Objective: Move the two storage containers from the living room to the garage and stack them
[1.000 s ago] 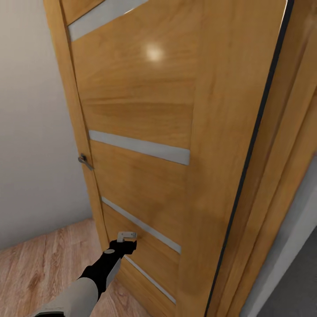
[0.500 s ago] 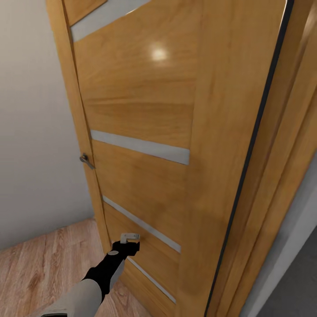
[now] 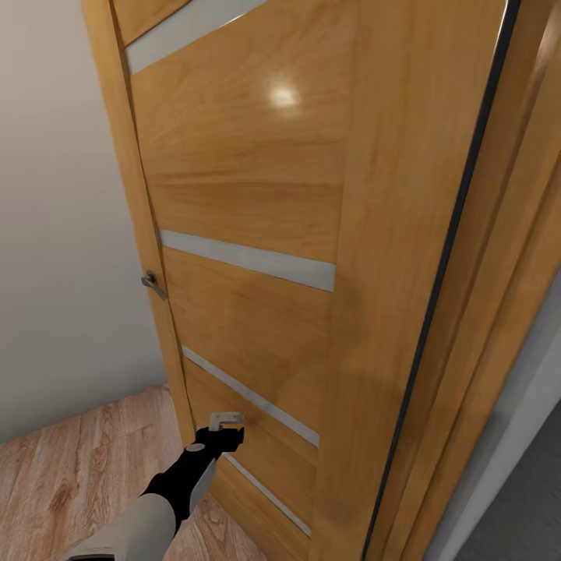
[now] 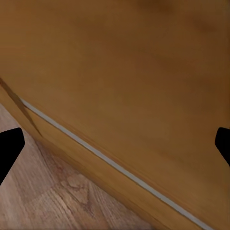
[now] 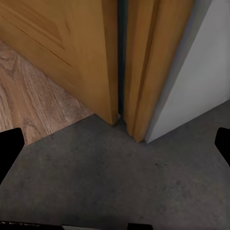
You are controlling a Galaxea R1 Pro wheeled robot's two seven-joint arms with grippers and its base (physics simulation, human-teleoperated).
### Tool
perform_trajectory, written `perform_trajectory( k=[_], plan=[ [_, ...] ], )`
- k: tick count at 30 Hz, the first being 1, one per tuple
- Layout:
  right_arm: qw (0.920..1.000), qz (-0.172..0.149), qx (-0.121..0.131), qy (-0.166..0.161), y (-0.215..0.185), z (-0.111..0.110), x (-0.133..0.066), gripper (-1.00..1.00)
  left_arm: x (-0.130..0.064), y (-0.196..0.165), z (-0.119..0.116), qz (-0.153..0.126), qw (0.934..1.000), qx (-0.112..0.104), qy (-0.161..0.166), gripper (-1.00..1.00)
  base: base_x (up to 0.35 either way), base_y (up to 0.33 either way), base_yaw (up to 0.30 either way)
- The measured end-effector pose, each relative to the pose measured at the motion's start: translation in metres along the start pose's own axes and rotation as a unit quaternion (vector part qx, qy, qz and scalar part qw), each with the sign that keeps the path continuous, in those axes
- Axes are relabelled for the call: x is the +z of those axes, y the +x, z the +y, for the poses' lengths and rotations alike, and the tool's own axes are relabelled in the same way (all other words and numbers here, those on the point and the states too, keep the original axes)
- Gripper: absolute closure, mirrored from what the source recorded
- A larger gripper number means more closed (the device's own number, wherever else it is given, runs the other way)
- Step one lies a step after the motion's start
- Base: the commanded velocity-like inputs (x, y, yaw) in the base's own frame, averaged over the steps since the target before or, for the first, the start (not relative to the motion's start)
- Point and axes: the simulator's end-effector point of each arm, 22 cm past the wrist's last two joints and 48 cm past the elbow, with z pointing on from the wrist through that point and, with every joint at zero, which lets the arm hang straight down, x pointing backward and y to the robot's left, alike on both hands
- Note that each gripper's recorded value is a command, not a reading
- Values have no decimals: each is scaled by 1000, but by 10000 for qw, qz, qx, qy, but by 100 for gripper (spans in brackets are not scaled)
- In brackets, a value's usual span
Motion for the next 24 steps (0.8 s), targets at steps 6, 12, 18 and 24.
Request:
perform_trajectory(
  k=[6,12,18,24],
  plan=[
    [10000,0,-4,-6,0,0,0,-100,0,0,4,2,10000,-54,-25,-100,0,0,0],
    [10000,-1,-10,-13,0,1,0,-100,0,0,5,5,10000,-56,-29,-100,0,4,0],
    [10000,0,-11,-16,0,1,0,-100,0,1,5,10,10000,-54,-31,-100,0,109,0],
    [10000,-1,-11,-16,0,1,0,-100,0,1,5,10,10000,-54,-31,-100,0,14,0]
  ],
)
